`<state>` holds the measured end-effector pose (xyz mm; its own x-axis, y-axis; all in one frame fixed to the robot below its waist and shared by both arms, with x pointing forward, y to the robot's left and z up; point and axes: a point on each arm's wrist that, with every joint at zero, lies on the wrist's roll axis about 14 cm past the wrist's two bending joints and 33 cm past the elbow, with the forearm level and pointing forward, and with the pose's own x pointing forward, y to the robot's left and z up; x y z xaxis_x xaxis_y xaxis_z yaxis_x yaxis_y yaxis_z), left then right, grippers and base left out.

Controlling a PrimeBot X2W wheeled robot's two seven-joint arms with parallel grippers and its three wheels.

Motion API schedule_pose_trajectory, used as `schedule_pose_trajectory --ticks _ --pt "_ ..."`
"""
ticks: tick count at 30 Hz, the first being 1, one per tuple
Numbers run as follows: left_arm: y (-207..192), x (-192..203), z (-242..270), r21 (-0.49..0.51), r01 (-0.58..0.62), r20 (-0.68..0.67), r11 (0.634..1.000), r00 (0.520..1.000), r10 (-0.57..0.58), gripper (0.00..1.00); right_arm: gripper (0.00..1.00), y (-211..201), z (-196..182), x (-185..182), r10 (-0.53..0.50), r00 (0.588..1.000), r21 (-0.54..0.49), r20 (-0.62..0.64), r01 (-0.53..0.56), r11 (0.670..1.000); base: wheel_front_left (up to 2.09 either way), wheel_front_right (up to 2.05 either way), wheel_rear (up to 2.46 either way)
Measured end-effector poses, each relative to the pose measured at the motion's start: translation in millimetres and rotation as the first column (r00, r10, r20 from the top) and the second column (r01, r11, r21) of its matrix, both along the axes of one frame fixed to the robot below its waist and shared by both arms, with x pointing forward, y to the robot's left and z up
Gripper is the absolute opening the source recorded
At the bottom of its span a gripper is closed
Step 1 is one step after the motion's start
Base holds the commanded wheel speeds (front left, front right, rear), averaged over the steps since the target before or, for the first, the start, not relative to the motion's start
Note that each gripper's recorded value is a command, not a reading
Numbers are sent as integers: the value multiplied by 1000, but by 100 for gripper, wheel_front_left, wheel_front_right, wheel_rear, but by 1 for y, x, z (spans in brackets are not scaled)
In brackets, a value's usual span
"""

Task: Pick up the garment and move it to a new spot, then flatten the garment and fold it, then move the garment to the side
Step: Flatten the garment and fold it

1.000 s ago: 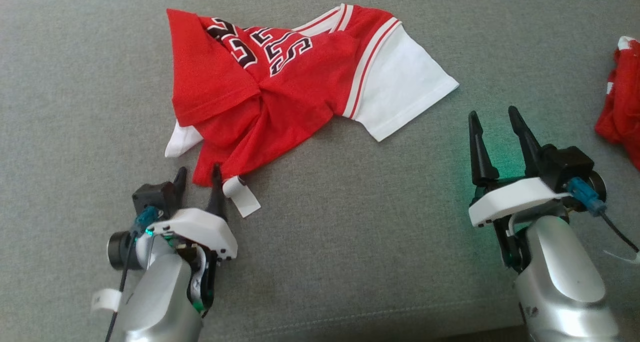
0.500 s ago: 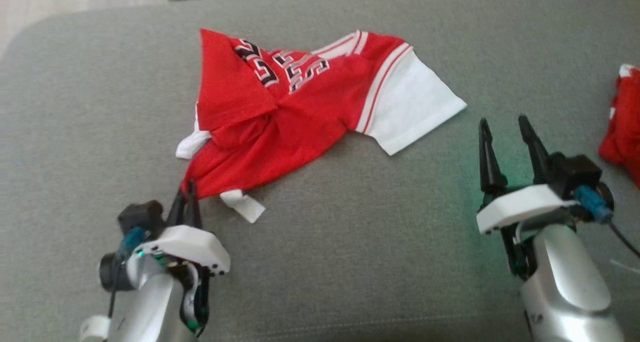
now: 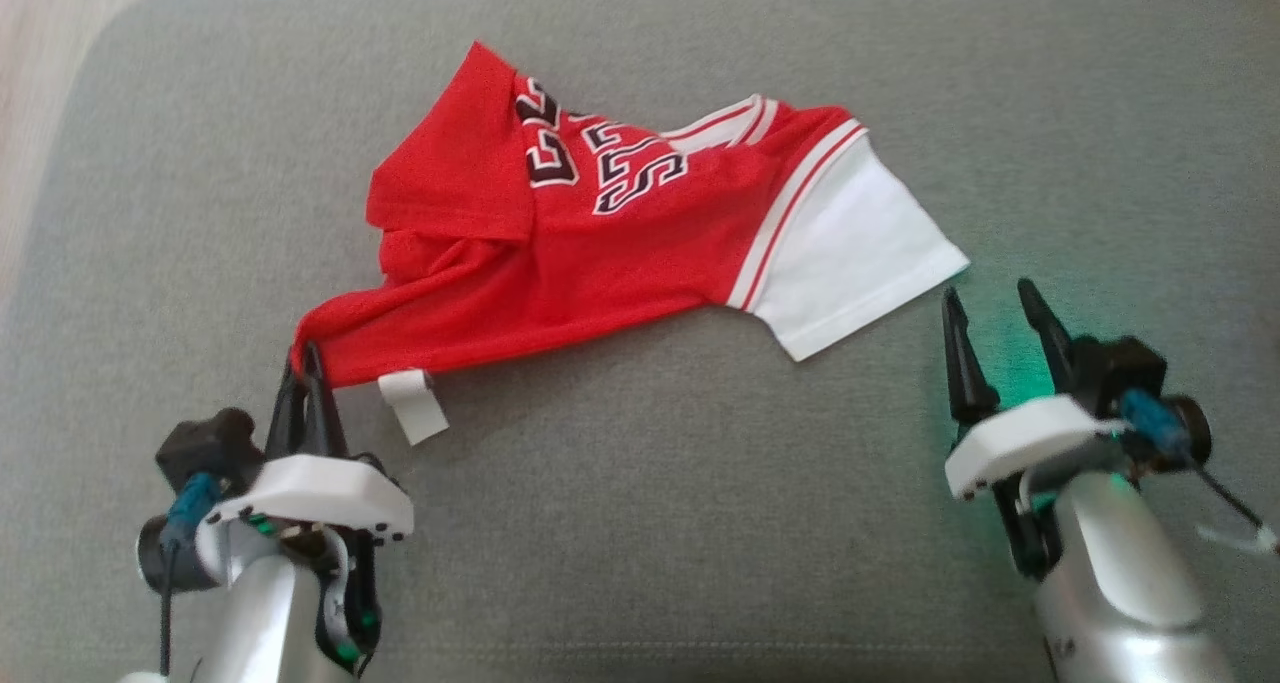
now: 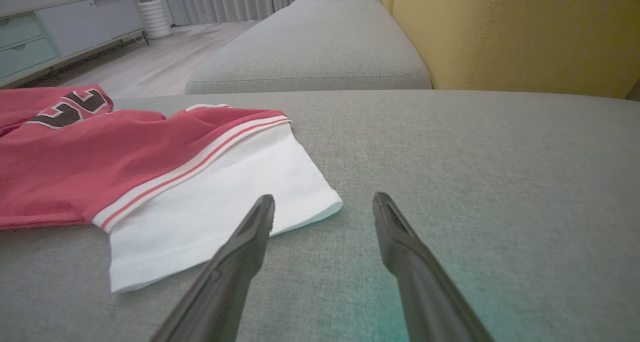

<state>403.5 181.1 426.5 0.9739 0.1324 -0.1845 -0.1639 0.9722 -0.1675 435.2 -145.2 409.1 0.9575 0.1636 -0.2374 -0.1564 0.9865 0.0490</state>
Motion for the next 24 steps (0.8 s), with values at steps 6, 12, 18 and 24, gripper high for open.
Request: schedule_pose_trajectory --ticks 6,12,18,24 --pt "-5 1 -12 -2 25 -32 1000 999 -25 0 100 9 -11 31 33 999 -40 -30 -34 999 0 0 0" --pt "-7 5 -17 3 37 -43 999 998 -37 0 100 13 -39 41 43 992 -72 -117 -52 996 0 0 0" --pt "-4 4 -20 5 32 -51 999 998 -31 0 5 13 -49 45 36 987 -72 -157 -48 996 0 0 0" --pt "-13 13 -2 -4 63 10 998 998 -63 0 0 10 -38 43 13 990 -20 -138 -16 1000 0 0 0"
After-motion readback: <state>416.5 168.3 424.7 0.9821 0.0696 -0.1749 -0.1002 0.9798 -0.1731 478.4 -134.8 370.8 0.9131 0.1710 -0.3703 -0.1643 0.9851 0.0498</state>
